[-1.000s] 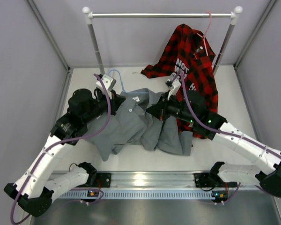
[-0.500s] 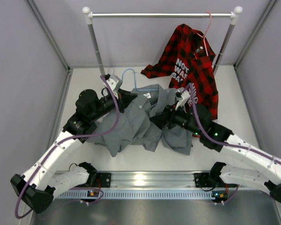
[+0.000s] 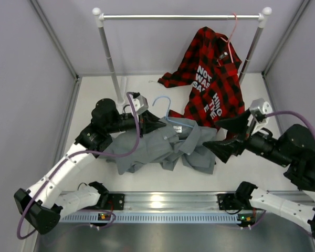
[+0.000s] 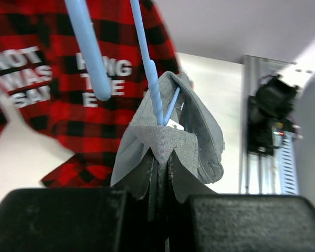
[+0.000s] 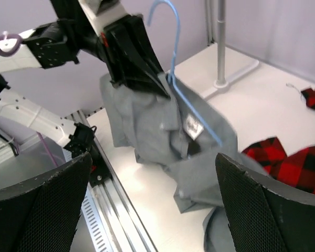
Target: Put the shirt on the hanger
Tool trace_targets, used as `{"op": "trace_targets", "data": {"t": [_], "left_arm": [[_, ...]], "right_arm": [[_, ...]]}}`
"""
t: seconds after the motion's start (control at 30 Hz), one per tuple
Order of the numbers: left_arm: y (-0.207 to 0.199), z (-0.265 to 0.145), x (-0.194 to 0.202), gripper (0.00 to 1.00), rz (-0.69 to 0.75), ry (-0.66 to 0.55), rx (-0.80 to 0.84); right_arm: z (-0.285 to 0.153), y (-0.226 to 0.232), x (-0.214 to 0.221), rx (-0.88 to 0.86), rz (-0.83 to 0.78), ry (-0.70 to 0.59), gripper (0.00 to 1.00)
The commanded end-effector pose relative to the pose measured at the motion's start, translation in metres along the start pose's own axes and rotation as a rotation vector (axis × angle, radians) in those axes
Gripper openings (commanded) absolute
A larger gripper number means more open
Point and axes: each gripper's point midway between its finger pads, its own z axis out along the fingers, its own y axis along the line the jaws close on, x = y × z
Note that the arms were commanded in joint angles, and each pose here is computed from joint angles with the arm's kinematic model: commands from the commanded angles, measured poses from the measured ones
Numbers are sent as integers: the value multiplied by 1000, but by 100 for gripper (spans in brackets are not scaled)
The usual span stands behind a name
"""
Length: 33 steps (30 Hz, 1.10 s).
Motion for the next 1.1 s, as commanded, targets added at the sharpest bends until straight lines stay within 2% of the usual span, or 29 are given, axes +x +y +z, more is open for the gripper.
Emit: {"op": "trace_targets", "data": {"t": [0.0,0.13,0.2,0.47,0.5,0.53,0.6,0.63,0.73,0.77,0.83,0.9,1.0,1.03,1.07], "left_arm": [[-47,3,-31,0,46,-69,217],[-68,10,-28,0,60,-63,319],[-74,14,-22,0,44,-45,361],[-81,18,-14,0,41,-28,421],[-83,18,-14,0,40,-27,435],[-84,19,-12,0,37,-23,449],[-84,19,-12,0,38,-22,458],[-84,20,-12,0,41,-23,455],[-76,20,-15,0,64,-21,403],[-75,18,-17,7,66,-14,379],[-56,18,-33,98,96,-27,245],[-45,6,-53,98,125,-68,121],[-13,-24,-82,98,103,-154,-180],[22,-45,-87,98,62,-183,-423],[36,-58,-71,98,-7,-184,-540]], "right_arm": [[27,14,-5,-102,-109,100,96],[68,42,-8,-287,-128,152,91],[79,51,-17,-345,-144,128,89],[113,37,-1,-322,-192,163,77],[114,38,5,-331,-189,172,70],[114,42,4,-355,-191,157,46],[115,40,6,-353,-188,149,18],[113,41,1,-353,-192,126,0],[109,36,-3,-316,-197,98,0],[109,32,-4,-294,-196,92,0],[106,22,-12,-219,-192,64,0],[101,15,-19,-164,-185,40,0],[96,-3,-35,-41,-167,-9,0],[93,-5,-40,-20,-161,-24,0],[91,-5,-48,-12,-160,-41,0]]}}
